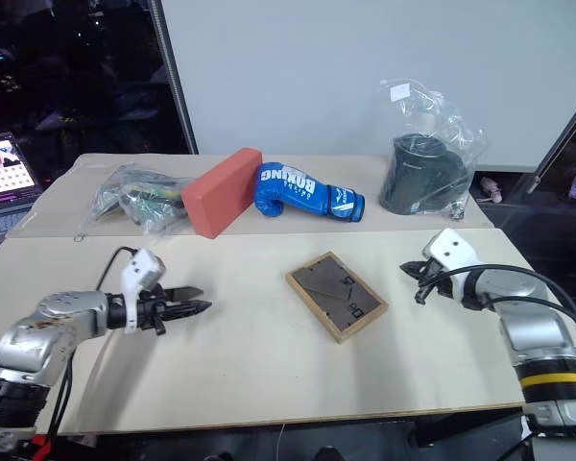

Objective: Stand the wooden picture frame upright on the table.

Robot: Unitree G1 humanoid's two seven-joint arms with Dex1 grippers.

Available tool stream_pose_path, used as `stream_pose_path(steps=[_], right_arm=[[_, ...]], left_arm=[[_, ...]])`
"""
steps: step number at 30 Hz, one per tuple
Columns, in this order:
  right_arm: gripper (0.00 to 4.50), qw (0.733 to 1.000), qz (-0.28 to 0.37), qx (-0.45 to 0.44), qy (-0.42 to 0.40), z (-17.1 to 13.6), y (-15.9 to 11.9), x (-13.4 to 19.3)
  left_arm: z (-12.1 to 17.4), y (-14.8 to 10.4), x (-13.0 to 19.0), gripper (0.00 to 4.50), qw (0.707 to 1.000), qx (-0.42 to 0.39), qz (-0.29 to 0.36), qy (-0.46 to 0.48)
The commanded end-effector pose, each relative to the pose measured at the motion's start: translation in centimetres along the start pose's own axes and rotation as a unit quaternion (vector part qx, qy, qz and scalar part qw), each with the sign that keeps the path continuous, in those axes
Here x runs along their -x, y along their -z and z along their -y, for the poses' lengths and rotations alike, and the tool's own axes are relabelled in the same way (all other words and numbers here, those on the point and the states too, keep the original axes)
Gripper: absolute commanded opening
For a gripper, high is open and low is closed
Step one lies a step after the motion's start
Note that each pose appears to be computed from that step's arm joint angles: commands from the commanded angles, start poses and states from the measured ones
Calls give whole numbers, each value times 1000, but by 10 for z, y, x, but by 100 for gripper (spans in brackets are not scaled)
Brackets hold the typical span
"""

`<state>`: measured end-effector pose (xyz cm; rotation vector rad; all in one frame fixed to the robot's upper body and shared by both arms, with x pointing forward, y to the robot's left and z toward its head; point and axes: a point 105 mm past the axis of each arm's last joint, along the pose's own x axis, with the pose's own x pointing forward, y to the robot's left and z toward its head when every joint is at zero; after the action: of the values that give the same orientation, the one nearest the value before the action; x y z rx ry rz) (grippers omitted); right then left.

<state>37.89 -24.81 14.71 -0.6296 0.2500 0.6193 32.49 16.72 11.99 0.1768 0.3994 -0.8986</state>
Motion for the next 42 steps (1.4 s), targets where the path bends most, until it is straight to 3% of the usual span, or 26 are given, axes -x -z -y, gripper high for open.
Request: stream_pose_path(steps=[1, 2, 6, 9, 16, 23, 27, 31, 34, 36, 38, 39, 42], right_arm=[[0, 999, -15, 34, 12, 10, -1, -12], [0, 999, -24, 41, 9, 10, 2, -15], [0, 999, -4, 10, -32, -10, 5, -34], [0, 995, 15, -23, -93, -38, 6, -41], [0, 977, 72, -48, -193, -105, -19, -39], [0, 973, 83, -60, -206, -138, -34, -34], [0, 977, 81, -65, -186, -129, -35, -37], [0, 987, 36, -45, -147, -108, -16, -40], [0, 990, 32, -43, -132, -86, -13, -29], [0, 992, 28, -36, -117, -73, -11, -24], [0, 993, 26, -31, -107, -65, -8, -22], [0, 994, 23, -28, -106, -63, -6, -21], [0, 992, 24, -28, -119, -64, -2, -20]], left_arm=[[15, -12, -25, 28, 1000, -28, -6, 2], [16, -9, -30, 5, 1000, -25, -10, -1], [35, -11, -63, 5, 1000, 8, 8, 13], [43, -4, -73, 5, 1000, 5, -12, 16], [23, 19, -59, 5, 998, 8, -56, -32], [21, 30, -46, 5, 997, 15, -73, -29], [22, 30, -47, 5, 997, 17, -71, -25], [12, 25, -46, 5, 997, 28, -62, -42], [0, 1, -35, 5, 988, 143, 15, -56], [-3, 8, -24, 5, 972, 227, -12, -52], [-8, 19, -12, 58, 962, 259, -56, -63], [-2, 16, -6, 67, 956, 289, -50, -27], [13, 0, 7, 179, 912, 402, -27, 78]])
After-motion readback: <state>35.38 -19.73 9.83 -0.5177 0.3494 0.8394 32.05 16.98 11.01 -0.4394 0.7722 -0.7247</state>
